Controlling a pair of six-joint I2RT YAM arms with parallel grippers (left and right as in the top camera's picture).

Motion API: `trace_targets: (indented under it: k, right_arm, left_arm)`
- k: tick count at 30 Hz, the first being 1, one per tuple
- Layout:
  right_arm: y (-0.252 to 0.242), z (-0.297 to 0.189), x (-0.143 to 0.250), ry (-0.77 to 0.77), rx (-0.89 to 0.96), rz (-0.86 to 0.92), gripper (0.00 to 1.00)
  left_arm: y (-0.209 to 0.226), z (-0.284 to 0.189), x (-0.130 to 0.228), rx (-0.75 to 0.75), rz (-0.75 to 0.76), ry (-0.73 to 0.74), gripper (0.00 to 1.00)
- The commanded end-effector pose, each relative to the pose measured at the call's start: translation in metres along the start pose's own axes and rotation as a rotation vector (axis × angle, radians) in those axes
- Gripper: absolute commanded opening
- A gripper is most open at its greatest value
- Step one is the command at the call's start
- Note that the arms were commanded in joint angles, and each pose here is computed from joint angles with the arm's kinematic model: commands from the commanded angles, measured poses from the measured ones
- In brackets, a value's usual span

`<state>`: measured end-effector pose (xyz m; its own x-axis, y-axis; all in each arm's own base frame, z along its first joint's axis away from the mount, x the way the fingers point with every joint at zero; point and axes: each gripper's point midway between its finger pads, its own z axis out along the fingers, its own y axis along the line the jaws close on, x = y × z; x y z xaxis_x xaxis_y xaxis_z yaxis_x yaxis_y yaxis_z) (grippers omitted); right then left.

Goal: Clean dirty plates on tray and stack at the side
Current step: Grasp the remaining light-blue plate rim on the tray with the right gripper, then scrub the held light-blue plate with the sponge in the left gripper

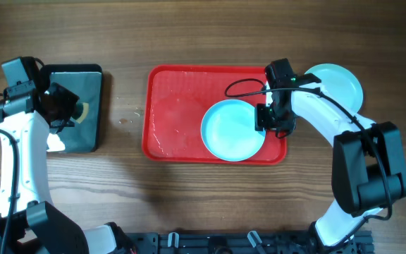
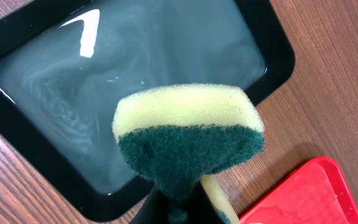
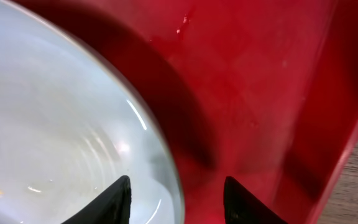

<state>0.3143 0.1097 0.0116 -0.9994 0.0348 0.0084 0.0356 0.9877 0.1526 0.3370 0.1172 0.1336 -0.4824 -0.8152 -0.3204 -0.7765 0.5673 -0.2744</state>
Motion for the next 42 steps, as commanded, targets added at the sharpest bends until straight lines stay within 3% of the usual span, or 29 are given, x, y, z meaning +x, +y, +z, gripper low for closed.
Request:
trace_targets:
  k: [1,6,8,12,18,23,29,42]
  right_arm:
    - [-0.004,0.013,0.011,0.030,0.007,0.054,0.40]
    - [-0.012,0.028,0.021,0.033,0.023,0.107,0.40]
    - [-0.013,0.029,0.022,0.034,0.024,0.111,0.33]
    - [-0.003,0.029,0.016,0.016,-0.030,0.104,0.04]
    - [0.022,0.024,0.002,-0.022,-0.139,0.067,0.04]
    - [0.051,0.019,-0.006,-0.079,-0.159,-0.127,0.04]
    - [0.076,0.016,-0.025,-0.181,-0.203,-0.179,0.04]
    - [0.079,0.014,-0.034,-0.204,-0.222,-0.055,0.04]
  left_arm:
    - [-0.001,0.001,0.001,0.011,0.018,0.010,0.04]
    - [-0.001,0.001,0.001,0.012,0.018,0.010,0.04]
    - [-0.003,0.001,0.002,0.019,0.018,0.014,0.04]
    - [-0.016,0.000,0.012,0.095,0.031,0.069,0.04]
    - [-0.074,-0.005,0.057,0.312,0.258,0.197,0.04]
    - [-0.116,0.000,0.113,0.362,0.427,0.271,0.04]
    - [-0.150,0.012,0.189,0.389,0.607,0.378,0.04]
    - [-0.177,0.040,0.283,0.389,0.682,0.492,0.04]
